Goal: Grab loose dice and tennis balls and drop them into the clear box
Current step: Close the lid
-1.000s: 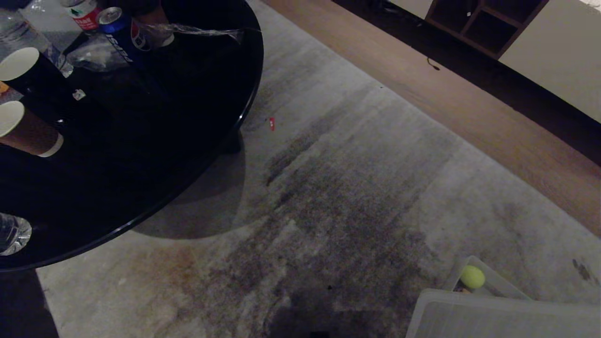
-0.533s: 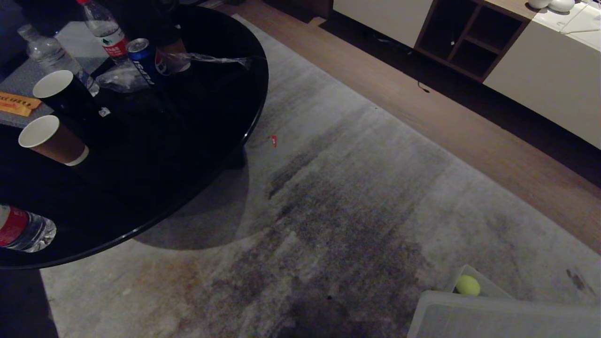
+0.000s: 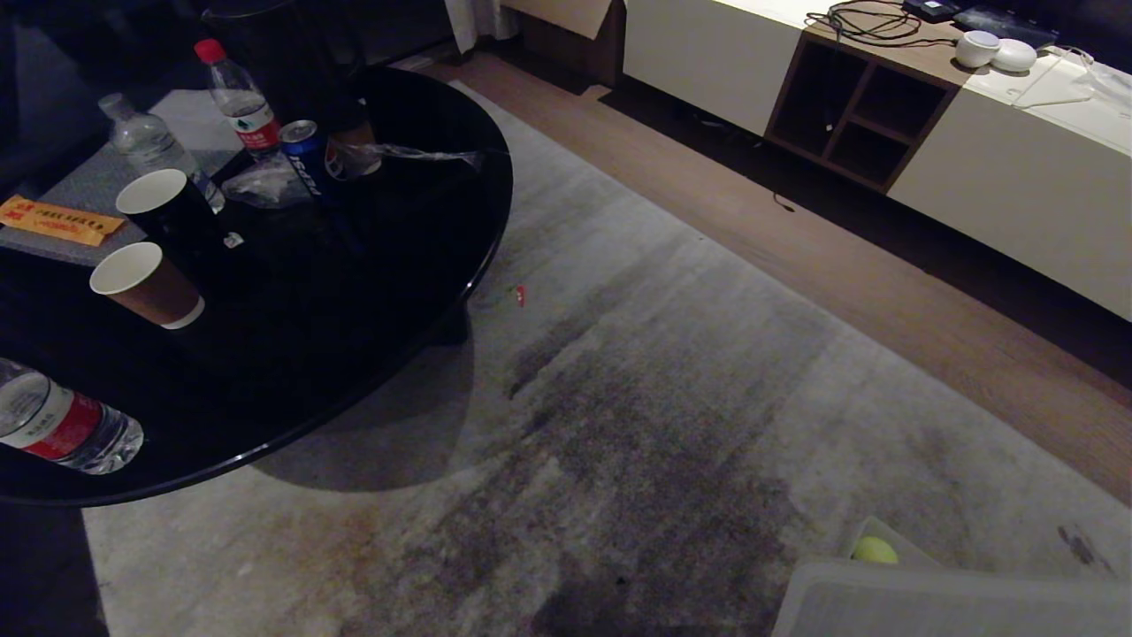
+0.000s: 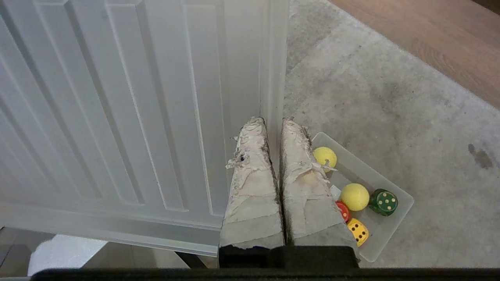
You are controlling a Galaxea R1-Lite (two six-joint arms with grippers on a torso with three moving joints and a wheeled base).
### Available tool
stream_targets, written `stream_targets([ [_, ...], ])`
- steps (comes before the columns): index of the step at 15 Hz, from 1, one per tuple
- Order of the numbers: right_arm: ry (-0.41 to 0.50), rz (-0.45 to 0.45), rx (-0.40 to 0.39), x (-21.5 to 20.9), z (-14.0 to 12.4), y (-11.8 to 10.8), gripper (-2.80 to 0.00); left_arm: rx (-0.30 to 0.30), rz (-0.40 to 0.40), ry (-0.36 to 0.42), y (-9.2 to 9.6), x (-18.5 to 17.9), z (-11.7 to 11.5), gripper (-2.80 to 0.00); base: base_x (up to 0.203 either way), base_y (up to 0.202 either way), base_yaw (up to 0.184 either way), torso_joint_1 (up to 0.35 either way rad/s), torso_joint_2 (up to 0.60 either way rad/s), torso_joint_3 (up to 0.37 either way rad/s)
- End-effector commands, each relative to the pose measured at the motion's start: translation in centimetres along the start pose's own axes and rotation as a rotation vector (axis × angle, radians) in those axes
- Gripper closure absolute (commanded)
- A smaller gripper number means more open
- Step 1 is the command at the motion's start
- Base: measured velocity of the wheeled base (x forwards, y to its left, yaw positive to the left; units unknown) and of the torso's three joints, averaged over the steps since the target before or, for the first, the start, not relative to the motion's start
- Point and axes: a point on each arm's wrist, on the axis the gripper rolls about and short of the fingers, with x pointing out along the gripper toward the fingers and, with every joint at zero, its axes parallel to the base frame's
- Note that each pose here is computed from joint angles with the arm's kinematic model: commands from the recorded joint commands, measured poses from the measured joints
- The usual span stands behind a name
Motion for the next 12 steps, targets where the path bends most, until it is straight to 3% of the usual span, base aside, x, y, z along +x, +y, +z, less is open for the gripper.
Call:
stream_targets([
  [1,0.001,0.001,0.0,0.0,-0.01,0.0,0.0,0.001,-0.001,0.003,0.0,0.02,-0.04,0.0,0.0,0.0,0.0,0.002,0.0,0.041],
  [4,0.001,-0.001,0.0,0.0,-0.01,0.0,0.0,0.0,-0.001,0.003,0.0,0.02,-0.04,0.0,0.0,0.0,0.0,0.0,0.0,0.0],
  [12,0.001,-0.001,0.0,0.0,-0.01,0.0,0.0,-0.001,0.0,0.003,0.0,0.02,-0.04,0.0,-0.175,0.0,0.0,0.003,0.0,0.005],
])
